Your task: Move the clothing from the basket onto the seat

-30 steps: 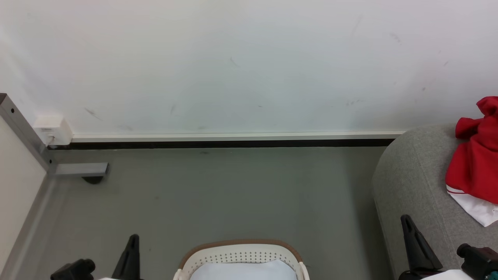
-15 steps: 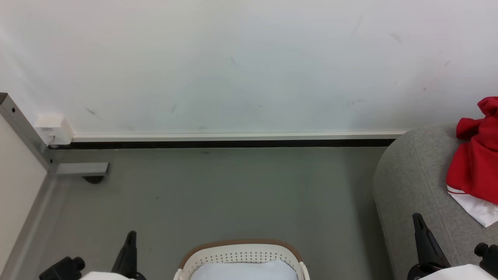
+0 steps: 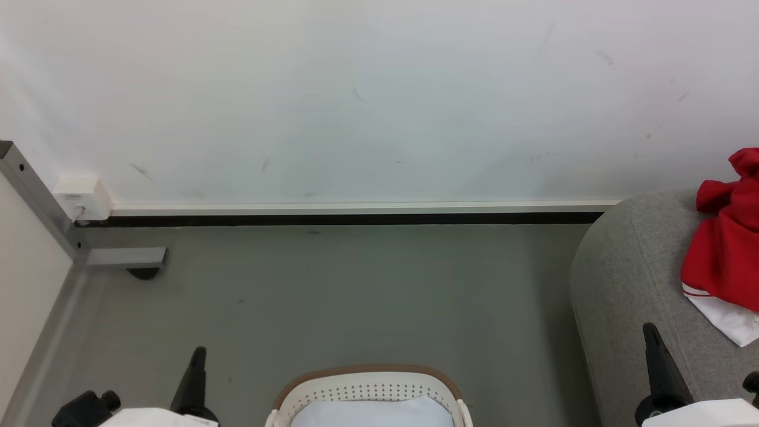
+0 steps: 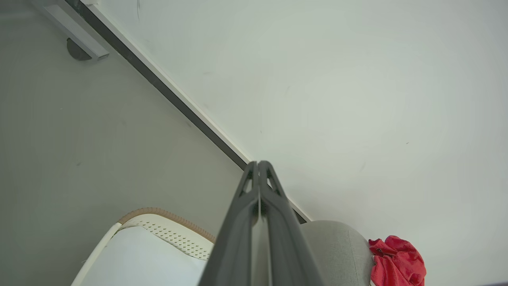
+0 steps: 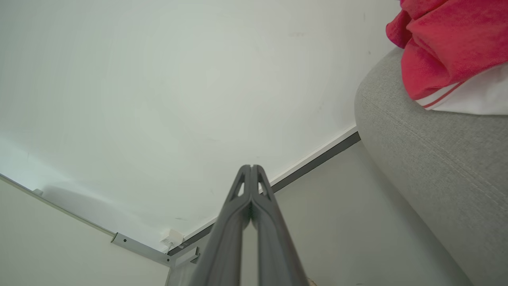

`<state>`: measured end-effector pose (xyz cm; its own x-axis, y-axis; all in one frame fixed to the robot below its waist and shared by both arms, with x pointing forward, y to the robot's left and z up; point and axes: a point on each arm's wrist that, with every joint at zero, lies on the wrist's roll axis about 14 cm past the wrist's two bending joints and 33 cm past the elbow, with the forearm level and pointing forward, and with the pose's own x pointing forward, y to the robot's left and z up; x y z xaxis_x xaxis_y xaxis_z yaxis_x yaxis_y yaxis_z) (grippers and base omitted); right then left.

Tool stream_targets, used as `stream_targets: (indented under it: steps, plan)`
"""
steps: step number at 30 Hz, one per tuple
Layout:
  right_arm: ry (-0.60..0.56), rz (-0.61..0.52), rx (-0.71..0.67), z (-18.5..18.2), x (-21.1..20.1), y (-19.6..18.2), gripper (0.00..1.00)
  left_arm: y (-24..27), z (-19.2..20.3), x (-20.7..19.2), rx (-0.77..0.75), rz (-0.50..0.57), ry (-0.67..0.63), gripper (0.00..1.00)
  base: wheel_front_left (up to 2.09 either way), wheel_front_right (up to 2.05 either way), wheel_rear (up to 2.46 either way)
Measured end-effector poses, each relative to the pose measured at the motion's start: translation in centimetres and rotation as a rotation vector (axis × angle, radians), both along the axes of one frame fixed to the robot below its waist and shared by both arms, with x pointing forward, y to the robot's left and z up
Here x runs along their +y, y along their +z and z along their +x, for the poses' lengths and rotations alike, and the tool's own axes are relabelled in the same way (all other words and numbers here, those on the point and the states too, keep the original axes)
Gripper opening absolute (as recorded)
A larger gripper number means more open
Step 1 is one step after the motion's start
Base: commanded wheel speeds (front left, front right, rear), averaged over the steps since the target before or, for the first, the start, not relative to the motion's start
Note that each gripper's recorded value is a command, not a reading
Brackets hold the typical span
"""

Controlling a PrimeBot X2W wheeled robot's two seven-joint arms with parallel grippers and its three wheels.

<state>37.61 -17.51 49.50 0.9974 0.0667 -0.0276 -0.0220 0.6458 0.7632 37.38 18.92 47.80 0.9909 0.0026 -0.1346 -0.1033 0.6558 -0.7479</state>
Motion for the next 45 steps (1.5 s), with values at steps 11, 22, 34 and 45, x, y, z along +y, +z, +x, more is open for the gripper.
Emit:
stream_targets:
  steps: [11, 22, 34, 45]
  plan:
    - [-0.022, 0.126, 0.014, 0.2, -0.4, 0.0, 0.00, 0.2, 0.3, 0.1, -0.003, -0.134, 0.014, 0.00, 0.00, 0.00, 0.00]
    - [-0.038, 0.236, 0.016, 0.5, -0.9, 0.3, 0.00, 0.6, 0.6, 0.2, -0.016, -0.242, 0.019, 0.00, 0.00, 0.00, 0.00]
    - [-0.051, 0.348, 0.023, 0.6, -1.3, 0.3, 0.00, 0.9, 0.8, 0.4, -0.029, -0.362, 0.032, 0.00, 0.00, 0.00, 0.00]
    - [-0.062, 0.438, 0.024, 0.7, -1.7, 0.4, 0.00, 1.3, 1.0, 0.5, -0.048, -0.455, 0.035, 0.00, 0.00, 0.00, 0.00]
